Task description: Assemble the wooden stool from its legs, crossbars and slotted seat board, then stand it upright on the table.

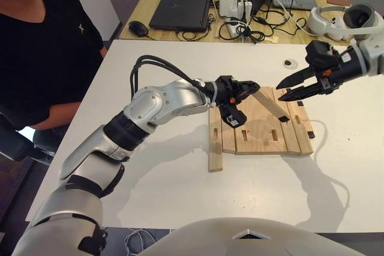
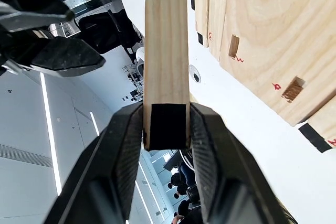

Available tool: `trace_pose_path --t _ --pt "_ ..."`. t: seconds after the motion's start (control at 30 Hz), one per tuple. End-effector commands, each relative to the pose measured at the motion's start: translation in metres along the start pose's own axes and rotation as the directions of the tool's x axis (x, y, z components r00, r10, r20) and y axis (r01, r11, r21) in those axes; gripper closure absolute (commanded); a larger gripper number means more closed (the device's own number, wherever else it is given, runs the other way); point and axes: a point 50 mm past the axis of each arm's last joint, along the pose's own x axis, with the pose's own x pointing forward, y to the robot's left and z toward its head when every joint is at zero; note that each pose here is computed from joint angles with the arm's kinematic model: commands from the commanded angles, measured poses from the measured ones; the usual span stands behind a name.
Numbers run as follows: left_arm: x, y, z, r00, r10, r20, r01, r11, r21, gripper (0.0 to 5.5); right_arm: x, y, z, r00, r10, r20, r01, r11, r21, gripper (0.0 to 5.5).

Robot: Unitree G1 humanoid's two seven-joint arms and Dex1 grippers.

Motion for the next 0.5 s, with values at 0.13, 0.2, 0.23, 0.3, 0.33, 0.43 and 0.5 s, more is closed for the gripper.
trace_pose_path --t 0.13,0.2,0.23,0.3,0.33,0.43,0.5 --pt "0.001 0.002 -0.004 1.000 -0.005 -0.016 0.005 1.000 0.008 4.21 0.008 0.002 0.002 0.997 -0.067 0.043 0.067 0.998 -0.005 2.72" --pt "0.001 0.003 -0.004 1.000 -0.004 -0.018 0.004 1.000 0.011 4.21 0.009 -0.002 0.003 0.994 -0.101 0.041 0.101 0.995 -0.009 2.40" --pt "0.001 0.003 -0.005 1.000 -0.005 -0.019 0.005 1.000 0.012 4.21 0.010 -0.004 0.004 0.992 -0.120 0.040 0.120 0.993 -0.003 2.19" --pt "0.001 0.003 -0.005 1.000 -0.006 -0.021 0.006 1.000 0.015 4.21 0.012 -0.006 0.000 0.991 -0.133 0.011 0.133 0.991 0.006 1.79" --pt "0.001 0.003 -0.005 1.000 -0.007 -0.021 0.007 1.000 0.015 4.21 0.013 -0.006 -0.002 0.992 -0.124 -0.001 0.124 0.992 0.011 1.79" --pt "0.002 0.004 -0.004 1.000 -0.007 -0.022 0.008 1.000 0.020 4.21 0.020 -0.004 -0.005 0.994 -0.106 -0.017 0.107 0.994 0.024 1.79" --pt "0.002 0.005 -0.004 1.000 -0.006 -0.020 0.007 1.000 0.024 4.21 0.024 -0.004 -0.005 0.994 -0.111 -0.016 0.112 0.993 0.033 1.98"
